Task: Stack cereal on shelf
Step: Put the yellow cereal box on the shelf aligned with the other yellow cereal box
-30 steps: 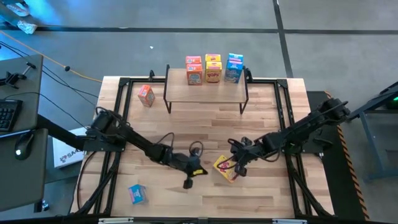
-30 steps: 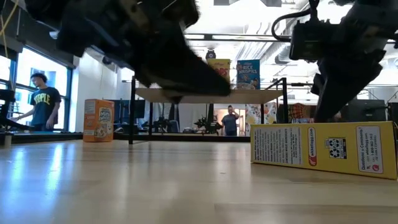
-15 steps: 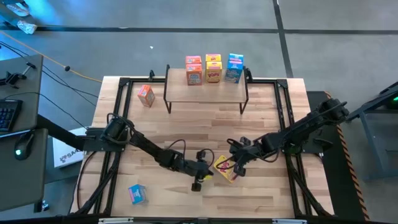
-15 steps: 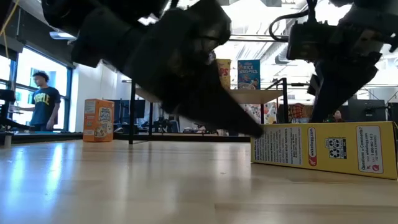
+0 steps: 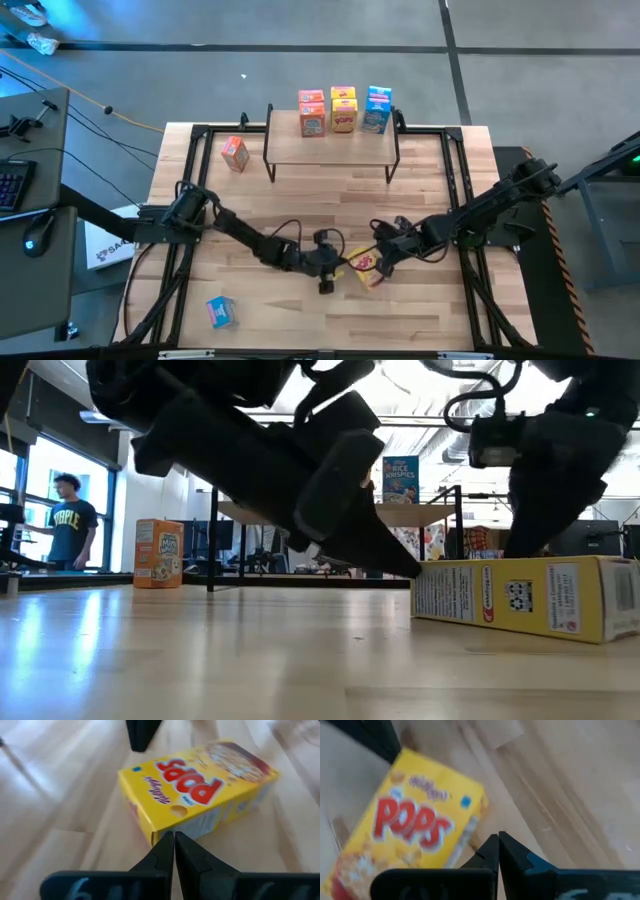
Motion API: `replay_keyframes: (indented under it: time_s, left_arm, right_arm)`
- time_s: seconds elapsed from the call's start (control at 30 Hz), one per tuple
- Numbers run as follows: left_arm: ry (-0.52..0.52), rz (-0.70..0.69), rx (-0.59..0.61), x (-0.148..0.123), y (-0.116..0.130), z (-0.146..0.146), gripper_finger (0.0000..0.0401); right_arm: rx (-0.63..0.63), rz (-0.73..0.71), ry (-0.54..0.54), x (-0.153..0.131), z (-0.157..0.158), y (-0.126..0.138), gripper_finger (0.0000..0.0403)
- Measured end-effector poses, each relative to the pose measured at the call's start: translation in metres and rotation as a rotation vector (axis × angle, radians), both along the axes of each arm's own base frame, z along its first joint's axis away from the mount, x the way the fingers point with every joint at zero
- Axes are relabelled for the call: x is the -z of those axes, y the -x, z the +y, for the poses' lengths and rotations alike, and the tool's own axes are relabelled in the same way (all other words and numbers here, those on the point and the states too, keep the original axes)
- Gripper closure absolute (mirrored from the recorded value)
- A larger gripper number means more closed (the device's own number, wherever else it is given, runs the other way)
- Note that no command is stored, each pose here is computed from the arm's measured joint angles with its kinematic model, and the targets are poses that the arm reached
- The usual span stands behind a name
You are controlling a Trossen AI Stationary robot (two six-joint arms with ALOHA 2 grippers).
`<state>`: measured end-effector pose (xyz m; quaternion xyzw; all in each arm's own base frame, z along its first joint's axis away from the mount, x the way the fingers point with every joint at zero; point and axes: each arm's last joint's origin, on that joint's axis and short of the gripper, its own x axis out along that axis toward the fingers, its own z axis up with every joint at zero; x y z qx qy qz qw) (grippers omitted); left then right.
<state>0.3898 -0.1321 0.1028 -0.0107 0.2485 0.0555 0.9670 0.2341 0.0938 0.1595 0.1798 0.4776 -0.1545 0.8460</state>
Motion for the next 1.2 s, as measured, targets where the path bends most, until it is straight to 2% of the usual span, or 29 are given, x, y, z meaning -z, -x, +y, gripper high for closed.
replay_keyframes:
  time_s: [0.13, 0.27, 0.33, 0.43, 0.5, 0.57, 0.83, 1.2]
  left_arm:
    - [0.009, -0.042, -0.05, -0.003, -0.007, 0.015, 0.0391]
    - [0.08, -0.037, -0.056, -0.005, -0.009, 0.027, 0.0391]
    - [0.158, -0.026, -0.026, -0.007, -0.007, 0.026, 0.0391]
    - [0.332, 0.006, 0.037, -0.004, -0.002, 0.016, 0.0391]
    - [0.443, 0.027, -0.001, 0.003, 0.0, 0.011, 0.0391]
    - [0.498, 0.037, -0.073, 0.012, -0.001, 0.013, 0.0391]
    - [0.519, -0.06, -0.22, 0.019, -0.009, 0.031, 0.0391]
    - [0.439, -0.104, -0.211, 0.017, -0.013, 0.042, 0.0391]
  right_arm:
    - [0.097, -0.042, -0.057, 0.007, -0.001, 0.002, 0.0403]
    - [0.198, -0.067, -0.123, 0.021, -0.004, 0.009, 0.0403]
    - [0.233, -0.079, -0.151, 0.027, -0.005, 0.013, 0.0403]
    - [0.26, -0.108, -0.173, 0.036, -0.005, 0.02, 0.0403]
    - [0.276, -0.137, -0.177, 0.039, -0.004, 0.022, 0.0403]
    - [0.288, -0.161, -0.177, 0.041, -0.005, 0.023, 0.0403]
    - [0.302, -0.25, -0.192, 0.04, -0.005, 0.02, 0.0403]
    - [0.258, -0.265, -0.168, 0.039, -0.005, 0.019, 0.0403]
